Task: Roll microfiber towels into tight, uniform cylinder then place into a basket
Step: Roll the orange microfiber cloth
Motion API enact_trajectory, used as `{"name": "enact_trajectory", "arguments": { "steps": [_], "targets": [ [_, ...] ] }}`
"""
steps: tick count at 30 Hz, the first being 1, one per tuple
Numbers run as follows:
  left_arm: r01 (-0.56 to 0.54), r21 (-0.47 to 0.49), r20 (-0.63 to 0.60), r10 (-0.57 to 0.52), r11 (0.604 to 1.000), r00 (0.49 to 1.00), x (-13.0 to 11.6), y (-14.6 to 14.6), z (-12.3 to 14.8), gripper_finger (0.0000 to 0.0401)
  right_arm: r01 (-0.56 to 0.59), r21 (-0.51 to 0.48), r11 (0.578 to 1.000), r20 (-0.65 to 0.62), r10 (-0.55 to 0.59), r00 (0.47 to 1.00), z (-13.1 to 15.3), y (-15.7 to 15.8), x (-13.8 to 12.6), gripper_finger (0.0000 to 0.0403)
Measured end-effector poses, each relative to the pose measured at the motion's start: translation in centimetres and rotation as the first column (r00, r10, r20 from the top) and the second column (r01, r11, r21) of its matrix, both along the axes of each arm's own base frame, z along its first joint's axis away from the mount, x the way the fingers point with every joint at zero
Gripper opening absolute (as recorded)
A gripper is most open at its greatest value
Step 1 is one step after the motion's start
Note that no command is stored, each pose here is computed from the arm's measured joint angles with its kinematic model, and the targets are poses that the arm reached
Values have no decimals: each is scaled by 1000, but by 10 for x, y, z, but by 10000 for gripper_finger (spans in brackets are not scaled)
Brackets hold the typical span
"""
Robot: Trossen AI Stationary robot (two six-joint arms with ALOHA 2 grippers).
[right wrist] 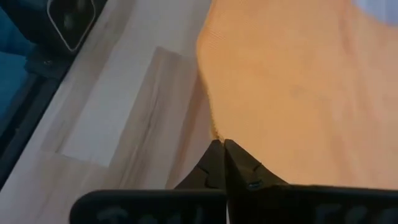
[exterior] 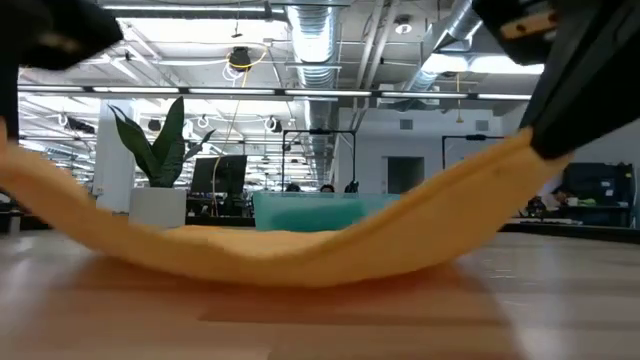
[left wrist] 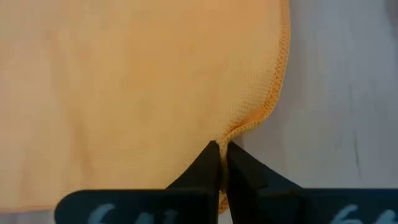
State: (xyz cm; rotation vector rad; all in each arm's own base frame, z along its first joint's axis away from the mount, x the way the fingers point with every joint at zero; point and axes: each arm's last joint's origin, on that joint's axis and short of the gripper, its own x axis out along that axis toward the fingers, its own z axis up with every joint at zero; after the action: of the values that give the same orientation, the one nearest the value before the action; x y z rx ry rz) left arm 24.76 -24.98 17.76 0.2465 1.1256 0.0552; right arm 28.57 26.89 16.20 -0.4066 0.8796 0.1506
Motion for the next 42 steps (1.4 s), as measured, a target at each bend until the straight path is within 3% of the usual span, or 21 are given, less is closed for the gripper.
{"name": "enact_trajectory", "arguments": {
  "steps": [12,17,23,29,38,42],
  "targets": [
    [-3,31,16,3,1000,1000,-16,-24,44,2,16,-64,998,149,-6,989,40,29,-8,5],
    [-5,154,48,-3,988,999,-28,-23,49,2,76,-130,989,216,-46,975,46,28,-8,10],
    [-84,267,96,60,960,994,-27,-9,44,2,239,-209,948,192,-200,961,40,-1,1,8],
    [-167,358,68,152,919,986,-16,21,28,2,391,-234,890,165,-360,918,35,-40,20,9],
    [-310,499,45,333,810,942,-11,66,13,2,487,-291,823,87,-484,870,17,-98,44,7],
    [-359,493,56,383,792,922,-4,78,9,2,523,-282,805,30,-537,843,12,-121,52,11]
  ]
}}
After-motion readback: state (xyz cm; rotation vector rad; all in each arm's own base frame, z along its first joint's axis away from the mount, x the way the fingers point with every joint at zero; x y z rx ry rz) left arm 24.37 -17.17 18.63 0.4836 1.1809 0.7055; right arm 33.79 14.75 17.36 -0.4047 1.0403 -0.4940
